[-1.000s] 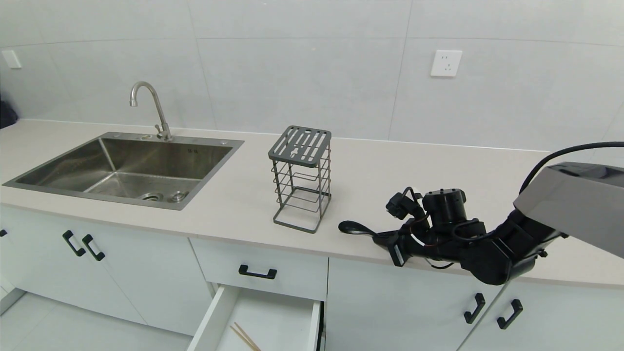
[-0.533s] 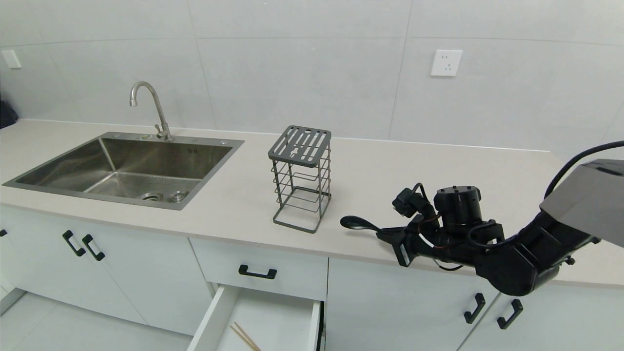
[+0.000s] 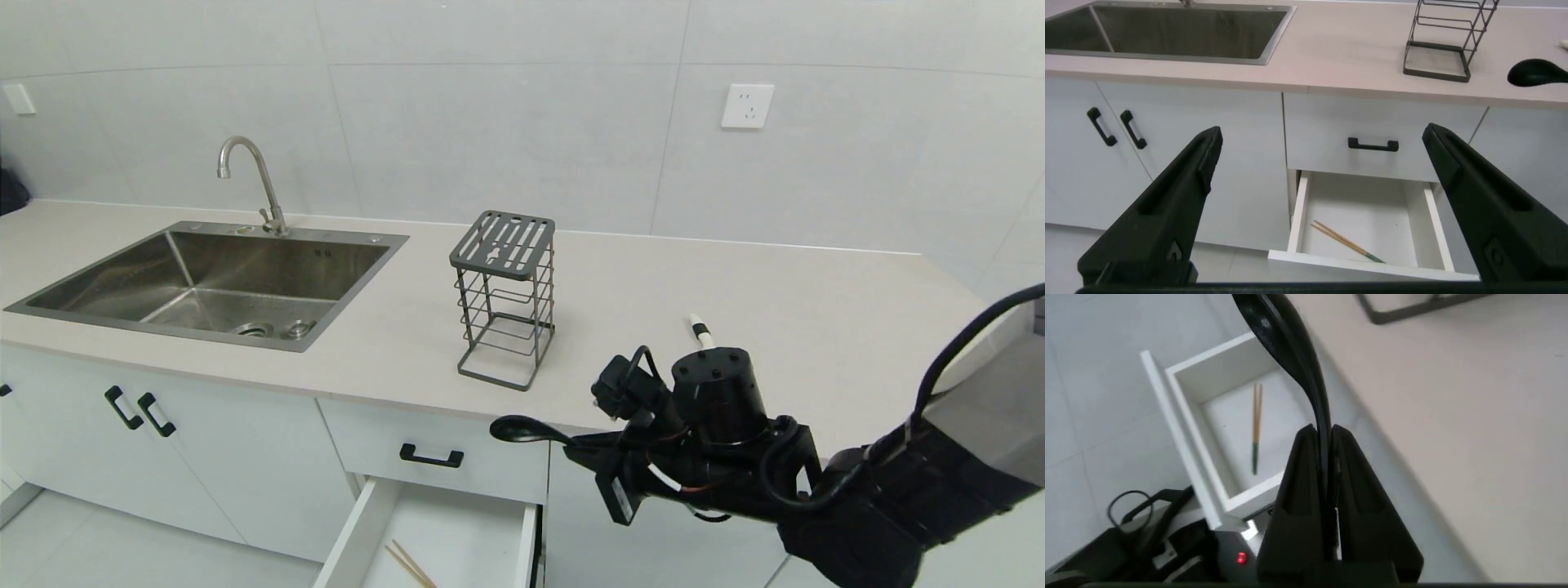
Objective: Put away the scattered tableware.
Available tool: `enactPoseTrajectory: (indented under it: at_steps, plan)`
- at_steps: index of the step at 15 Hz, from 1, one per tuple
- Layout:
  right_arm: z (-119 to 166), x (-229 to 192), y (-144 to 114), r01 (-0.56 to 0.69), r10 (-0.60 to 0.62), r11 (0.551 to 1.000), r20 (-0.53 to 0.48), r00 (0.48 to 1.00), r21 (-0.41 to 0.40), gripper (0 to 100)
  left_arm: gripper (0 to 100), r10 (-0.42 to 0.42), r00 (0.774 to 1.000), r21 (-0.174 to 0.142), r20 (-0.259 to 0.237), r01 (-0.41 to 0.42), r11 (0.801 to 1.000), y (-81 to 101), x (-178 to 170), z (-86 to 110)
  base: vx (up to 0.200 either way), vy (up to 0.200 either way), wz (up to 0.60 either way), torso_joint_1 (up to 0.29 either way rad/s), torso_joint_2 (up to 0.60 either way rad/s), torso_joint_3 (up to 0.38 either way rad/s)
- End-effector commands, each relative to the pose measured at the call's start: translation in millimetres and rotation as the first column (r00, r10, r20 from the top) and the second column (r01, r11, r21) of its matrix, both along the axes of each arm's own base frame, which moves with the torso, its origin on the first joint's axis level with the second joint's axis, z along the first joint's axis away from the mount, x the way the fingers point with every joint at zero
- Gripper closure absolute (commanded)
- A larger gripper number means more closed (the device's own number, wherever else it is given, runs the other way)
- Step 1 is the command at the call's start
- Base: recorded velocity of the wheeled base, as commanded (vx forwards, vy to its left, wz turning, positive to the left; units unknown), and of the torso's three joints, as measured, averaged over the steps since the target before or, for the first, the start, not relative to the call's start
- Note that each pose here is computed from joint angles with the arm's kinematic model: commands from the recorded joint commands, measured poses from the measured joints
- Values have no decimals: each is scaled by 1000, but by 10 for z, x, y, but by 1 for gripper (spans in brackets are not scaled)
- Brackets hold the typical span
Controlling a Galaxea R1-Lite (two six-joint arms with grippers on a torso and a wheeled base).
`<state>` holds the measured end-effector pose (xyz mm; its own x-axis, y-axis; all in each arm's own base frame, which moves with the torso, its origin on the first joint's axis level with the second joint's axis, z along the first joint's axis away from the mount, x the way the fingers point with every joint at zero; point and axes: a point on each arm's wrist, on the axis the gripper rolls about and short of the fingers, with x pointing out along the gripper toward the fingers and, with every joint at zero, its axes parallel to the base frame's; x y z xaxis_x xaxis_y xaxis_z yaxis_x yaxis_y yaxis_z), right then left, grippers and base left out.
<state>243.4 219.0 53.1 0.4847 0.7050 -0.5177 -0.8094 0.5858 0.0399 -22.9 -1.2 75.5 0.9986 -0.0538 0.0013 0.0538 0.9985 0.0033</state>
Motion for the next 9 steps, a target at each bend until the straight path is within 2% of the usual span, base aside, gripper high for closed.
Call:
enactPoseTrajectory:
  at_steps: [1, 9]
  plan:
    - [18, -141, 138, -47, 47, 999, 2, 999, 8, 100, 0, 0, 1000, 0, -1, 0, 1000, 0, 1, 0, 0, 0, 0, 0, 0, 0]
    - [99, -284, 407, -78, 76, 996, 50, 996, 39, 100, 0, 0, 1000, 0, -1, 0, 1000, 0, 1, 0, 0, 0, 0, 0, 0, 0]
